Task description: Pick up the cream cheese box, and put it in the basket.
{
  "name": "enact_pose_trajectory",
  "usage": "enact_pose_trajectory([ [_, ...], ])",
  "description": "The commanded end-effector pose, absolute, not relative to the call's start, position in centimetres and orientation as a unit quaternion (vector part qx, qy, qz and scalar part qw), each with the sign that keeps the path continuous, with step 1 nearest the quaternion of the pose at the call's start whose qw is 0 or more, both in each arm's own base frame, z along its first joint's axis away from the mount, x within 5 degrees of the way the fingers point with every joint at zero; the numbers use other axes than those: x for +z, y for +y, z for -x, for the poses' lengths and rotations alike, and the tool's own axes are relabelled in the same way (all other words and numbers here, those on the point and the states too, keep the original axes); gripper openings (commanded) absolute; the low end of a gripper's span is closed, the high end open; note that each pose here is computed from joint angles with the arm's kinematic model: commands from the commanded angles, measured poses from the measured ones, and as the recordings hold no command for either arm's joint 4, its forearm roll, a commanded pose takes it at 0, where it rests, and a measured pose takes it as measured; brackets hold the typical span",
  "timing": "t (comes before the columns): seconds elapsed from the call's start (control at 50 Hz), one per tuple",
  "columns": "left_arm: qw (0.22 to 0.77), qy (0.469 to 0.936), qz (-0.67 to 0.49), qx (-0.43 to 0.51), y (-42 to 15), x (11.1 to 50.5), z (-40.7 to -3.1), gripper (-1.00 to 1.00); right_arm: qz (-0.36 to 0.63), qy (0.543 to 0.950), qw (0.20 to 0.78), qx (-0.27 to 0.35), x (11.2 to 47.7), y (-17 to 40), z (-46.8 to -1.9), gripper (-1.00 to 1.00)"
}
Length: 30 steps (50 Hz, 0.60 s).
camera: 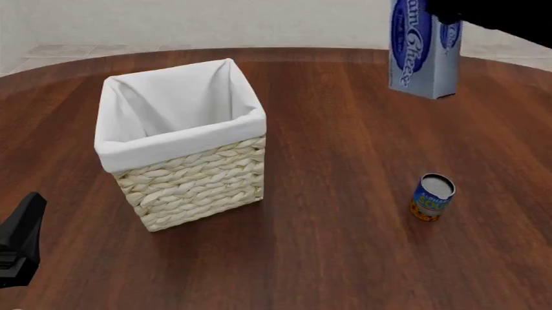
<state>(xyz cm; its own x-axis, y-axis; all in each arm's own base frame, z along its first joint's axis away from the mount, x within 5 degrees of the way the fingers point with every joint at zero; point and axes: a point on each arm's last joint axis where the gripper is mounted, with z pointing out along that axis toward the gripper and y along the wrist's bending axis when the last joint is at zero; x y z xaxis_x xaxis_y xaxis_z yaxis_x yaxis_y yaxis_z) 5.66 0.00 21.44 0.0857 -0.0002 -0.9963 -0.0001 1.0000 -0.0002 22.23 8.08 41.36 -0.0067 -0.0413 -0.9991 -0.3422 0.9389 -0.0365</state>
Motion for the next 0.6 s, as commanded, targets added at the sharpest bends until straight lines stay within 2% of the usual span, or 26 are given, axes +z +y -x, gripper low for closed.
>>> enact_pose_trajectory([
  [0.02, 0.737, 0.676, 0.0, 0.0, 0.0, 21.4, -5.7, 1.0, 0.112, 0.655, 0.724, 0.186, 43.0, 8.7, -19.5, -1.0],
  [0.14, 0.737, 0.676, 0.0, 0.0, 0.0, 21.4, -5.7, 1.0, 0.092, 0.62, 0.749, 0.214, 44.6, 8.6, -18.9, -1.0],
  [0.6, 0.737, 0.676, 0.0, 0.0, 0.0, 21.4, -5.7, 1.0, 0.147, 0.6, 0.73, 0.291, 45.4, 14.8, -20.7, -1.0],
])
